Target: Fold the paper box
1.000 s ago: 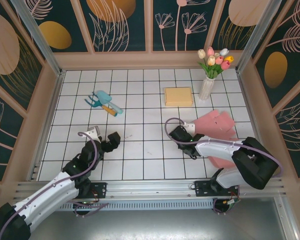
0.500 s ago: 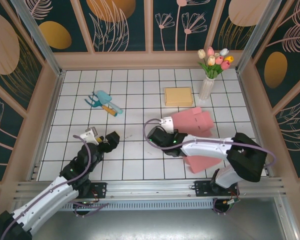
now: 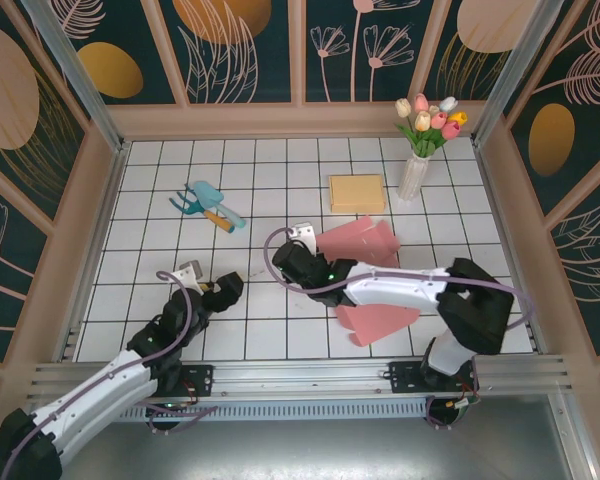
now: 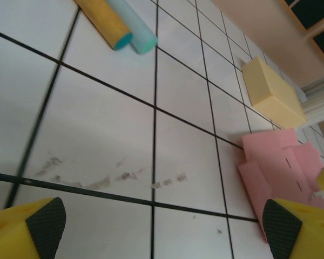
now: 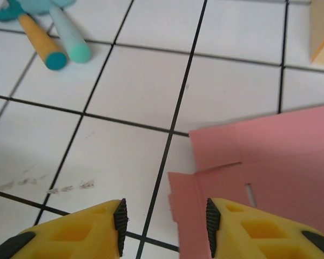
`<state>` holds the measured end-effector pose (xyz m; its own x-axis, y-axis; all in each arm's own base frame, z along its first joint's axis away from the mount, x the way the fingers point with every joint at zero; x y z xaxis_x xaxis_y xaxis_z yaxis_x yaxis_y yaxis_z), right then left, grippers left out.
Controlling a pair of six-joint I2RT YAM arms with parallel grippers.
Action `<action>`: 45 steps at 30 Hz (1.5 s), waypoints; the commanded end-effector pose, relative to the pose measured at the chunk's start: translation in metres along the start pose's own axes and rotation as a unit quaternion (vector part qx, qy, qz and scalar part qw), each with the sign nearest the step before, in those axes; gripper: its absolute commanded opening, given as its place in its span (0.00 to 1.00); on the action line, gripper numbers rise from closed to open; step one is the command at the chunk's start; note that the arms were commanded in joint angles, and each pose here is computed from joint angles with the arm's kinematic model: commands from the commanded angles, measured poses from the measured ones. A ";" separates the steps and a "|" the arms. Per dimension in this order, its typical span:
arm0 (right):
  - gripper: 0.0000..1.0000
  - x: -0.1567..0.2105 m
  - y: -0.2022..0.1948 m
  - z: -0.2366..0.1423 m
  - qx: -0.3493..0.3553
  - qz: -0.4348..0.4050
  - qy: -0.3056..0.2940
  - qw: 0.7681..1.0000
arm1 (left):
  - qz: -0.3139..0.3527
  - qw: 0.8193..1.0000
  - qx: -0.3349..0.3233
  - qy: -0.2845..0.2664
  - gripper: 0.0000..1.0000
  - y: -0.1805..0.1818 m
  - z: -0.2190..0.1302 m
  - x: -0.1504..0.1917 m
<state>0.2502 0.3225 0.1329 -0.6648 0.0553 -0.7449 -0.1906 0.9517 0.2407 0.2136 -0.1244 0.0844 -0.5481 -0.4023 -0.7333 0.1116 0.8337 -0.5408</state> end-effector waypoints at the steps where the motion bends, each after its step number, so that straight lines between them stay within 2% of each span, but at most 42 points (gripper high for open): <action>1: 0.47 -0.026 -0.034 -0.037 0.048 -0.033 -0.047 0.997 | -0.016 0.997 0.070 -0.003 0.95 -0.035 0.001 -0.007; 6: 0.53 -0.037 -0.078 -0.061 0.074 -0.101 -0.076 0.989 | 0.002 0.998 0.069 0.000 0.95 -0.063 0.005 0.003; 9: 0.55 -0.046 -0.113 -0.068 0.097 -0.079 -0.108 0.986 | 0.007 0.998 0.062 0.018 0.94 -0.077 0.019 0.011; 12: 0.55 -0.045 -0.134 -0.072 0.061 -0.028 -0.140 0.988 | 0.012 0.998 0.057 0.032 0.93 -0.099 0.034 0.019; 14: 0.56 -0.042 -0.138 -0.077 0.016 0.001 -0.155 0.988 | 0.022 0.997 0.051 0.045 0.91 -0.113 0.046 0.028; 16: 0.63 -0.044 -0.137 -0.086 -0.024 0.020 -0.169 0.985 | 0.033 0.997 0.042 0.062 0.88 -0.129 0.061 0.036; 18: 0.66 -0.045 -0.139 -0.092 -0.033 0.029 -0.181 0.983 | 0.040 0.996 0.028 0.074 0.89 -0.136 0.074 0.044; 23: 0.66 -0.040 -0.144 -0.092 -0.029 0.037 -0.179 0.983 | 0.053 0.995 -0.017 0.079 0.82 -0.128 0.096 0.057; 29: 0.66 -0.035 -0.140 -0.086 -0.030 0.029 -0.161 0.986 | 0.079 0.991 -0.057 0.093 0.63 -0.123 0.115 0.070; 31: 0.64 -0.033 -0.140 -0.085 -0.033 0.029 -0.159 0.986 | 0.079 0.992 -0.056 0.083 0.47 -0.123 0.117 0.069; 35: 0.64 -0.036 -0.139 -0.085 -0.037 0.025 -0.166 0.985 | 0.104 0.991 -0.056 0.059 0.20 -0.126 0.121 0.050; 37: 0.63 -0.045 -0.123 -0.089 -0.071 -0.004 -0.175 0.982 | 0.122 0.990 -0.049 0.045 0.02 -0.129 0.121 0.036; 39: 0.62 -0.053 -0.102 -0.096 -0.108 -0.055 -0.173 0.977 | 0.140 0.989 -0.043 0.033 0.00 -0.131 0.122 0.018; 41: 0.62 -0.068 -0.094 -0.101 -0.107 -0.087 -0.181 0.974 | 0.176 0.984 -0.038 0.014 0.00 -0.136 0.121 -0.003; 45: 0.64 -0.094 -0.072 -0.101 -0.107 -0.209 -0.190 0.953 | 0.273 0.961 -0.016 -0.047 0.00 -0.159 0.102 -0.046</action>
<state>0.2468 0.1994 0.2113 -0.3495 -0.0320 -0.9364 -0.4317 0.8925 0.1306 0.2982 -0.2741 0.1094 -0.5091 -0.0440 -0.8596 0.2463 0.9495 -0.1945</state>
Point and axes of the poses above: each hand's point on the last joint's axis, 136 mm out from that joint toward the fingers, its own z axis out along the fingers, its own y axis along the line the jaws close on, x = y × z, the point moved 1 cm from there along -z, back along the fingers, and after that the axes turned 10 degrees about z, right-handed, at the moved point
